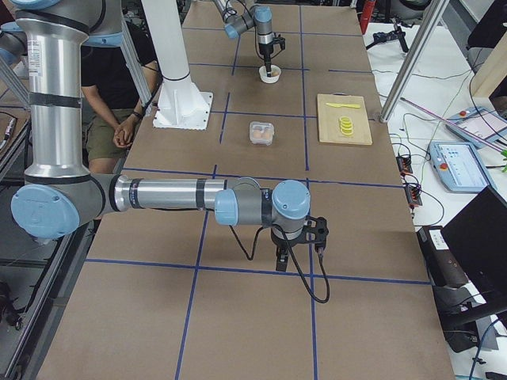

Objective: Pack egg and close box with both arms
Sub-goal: 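Close the left gripper on the brown egg and lift it from the bowl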

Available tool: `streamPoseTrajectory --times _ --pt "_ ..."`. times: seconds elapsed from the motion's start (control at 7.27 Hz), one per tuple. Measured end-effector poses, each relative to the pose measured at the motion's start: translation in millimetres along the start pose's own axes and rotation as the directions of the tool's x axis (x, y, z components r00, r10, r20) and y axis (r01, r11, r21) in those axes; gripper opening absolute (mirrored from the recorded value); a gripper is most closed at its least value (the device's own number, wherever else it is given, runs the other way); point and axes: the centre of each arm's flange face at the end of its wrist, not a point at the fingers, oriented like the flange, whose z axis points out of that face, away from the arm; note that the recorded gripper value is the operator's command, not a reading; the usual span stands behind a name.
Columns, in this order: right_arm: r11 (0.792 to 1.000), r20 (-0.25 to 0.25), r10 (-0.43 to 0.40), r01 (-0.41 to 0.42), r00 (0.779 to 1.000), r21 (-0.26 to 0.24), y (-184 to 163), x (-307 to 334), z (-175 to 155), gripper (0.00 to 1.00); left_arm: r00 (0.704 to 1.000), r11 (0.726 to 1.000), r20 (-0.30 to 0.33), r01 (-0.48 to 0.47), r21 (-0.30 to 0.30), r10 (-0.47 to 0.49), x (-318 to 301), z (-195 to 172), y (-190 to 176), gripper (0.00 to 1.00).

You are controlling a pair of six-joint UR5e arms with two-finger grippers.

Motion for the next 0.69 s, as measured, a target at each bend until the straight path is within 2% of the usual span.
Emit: streamPoseTrajectory --times 0.28,0.69 --pt "1.000 0.006 0.002 -0.002 1.000 -0.003 1.3 0.5 0.9 1.00 1.000 1.000 0.015 0.004 -0.001 -0.004 -2.5 4.3 -0.9 0.83" --pt "1.000 0.028 0.008 -0.007 1.000 -0.011 4.7 0.9 2.9 1.00 0.999 0.999 0.052 0.003 0.042 -0.005 -5.0 8.5 -7.0 0.82"
